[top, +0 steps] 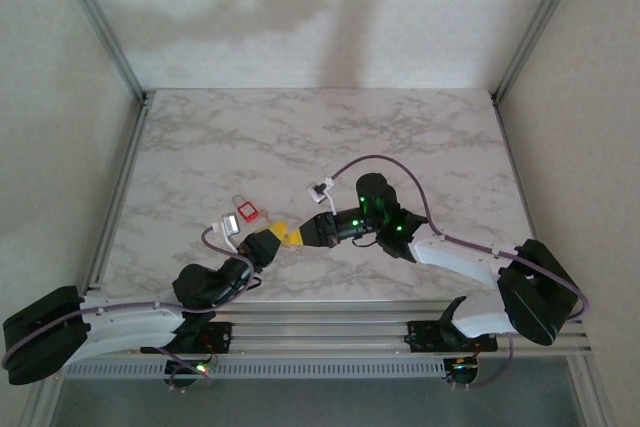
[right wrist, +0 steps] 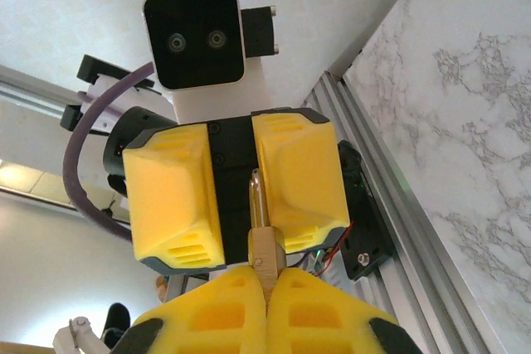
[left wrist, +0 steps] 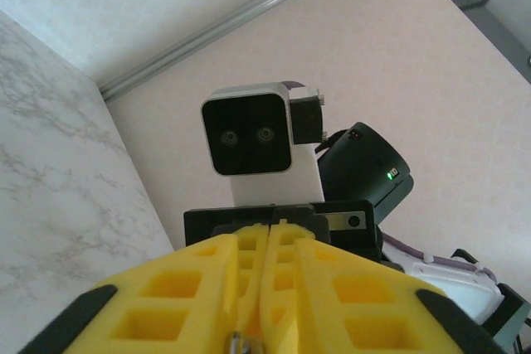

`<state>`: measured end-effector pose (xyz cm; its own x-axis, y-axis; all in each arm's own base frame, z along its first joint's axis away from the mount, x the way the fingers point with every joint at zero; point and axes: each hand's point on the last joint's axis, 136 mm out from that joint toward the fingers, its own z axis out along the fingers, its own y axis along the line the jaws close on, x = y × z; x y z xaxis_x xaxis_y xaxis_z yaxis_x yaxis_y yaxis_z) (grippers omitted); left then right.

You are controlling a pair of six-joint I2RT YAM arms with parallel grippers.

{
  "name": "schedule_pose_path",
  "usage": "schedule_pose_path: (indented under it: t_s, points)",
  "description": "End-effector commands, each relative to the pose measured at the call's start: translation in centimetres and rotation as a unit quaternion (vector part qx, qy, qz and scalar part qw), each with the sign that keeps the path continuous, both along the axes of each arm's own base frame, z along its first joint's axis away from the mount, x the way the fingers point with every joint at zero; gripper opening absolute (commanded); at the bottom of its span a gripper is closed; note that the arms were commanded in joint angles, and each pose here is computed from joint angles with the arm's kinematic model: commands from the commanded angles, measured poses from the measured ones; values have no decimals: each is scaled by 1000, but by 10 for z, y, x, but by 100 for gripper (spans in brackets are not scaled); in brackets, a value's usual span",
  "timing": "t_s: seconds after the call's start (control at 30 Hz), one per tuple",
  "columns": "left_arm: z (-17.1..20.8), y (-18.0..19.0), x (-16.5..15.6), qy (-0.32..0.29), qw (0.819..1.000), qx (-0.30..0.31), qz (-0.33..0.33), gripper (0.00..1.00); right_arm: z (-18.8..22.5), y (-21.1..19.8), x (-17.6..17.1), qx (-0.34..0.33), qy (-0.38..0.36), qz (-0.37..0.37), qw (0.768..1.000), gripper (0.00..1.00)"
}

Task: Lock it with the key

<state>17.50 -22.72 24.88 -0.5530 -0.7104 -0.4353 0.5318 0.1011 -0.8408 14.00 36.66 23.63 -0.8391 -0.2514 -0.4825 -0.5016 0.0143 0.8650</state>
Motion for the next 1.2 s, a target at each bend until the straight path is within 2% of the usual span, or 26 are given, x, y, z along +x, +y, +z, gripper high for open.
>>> schedule_pose_path:
  t_s: [0.0,0.1,0.17,0.43,0.57,0.8,0.9,1.17]
  points:
    - [-12,-40,-59,-23,983,51,-176,27,39,6,58,44,-72,-136,987,0]
    - [-14,-36,-54,-21,986,60,-157,28,37,3,53,43,-71,-131,988,0]
    - [-13,-31,-51,-22,987,63,-143,36,34,2,52,41,-70,-131,988,0]
    - [-26,-9,-26,8,994,80,-74,46,34,-6,44,43,-72,-129,988,0]
    - [-28,5,-14,24,997,66,-43,55,33,-8,41,42,-71,-125,989,0]
    - [-15,20,0,29,999,46,-4,59,25,-10,37,31,-67,-121,990,0]
    - [-11,23,6,32,999,43,9,65,23,-10,35,30,-66,-119,990,0]
    - [-3,29,17,38,999,21,17,66,20,-6,28,22,-66,-105,992,0]
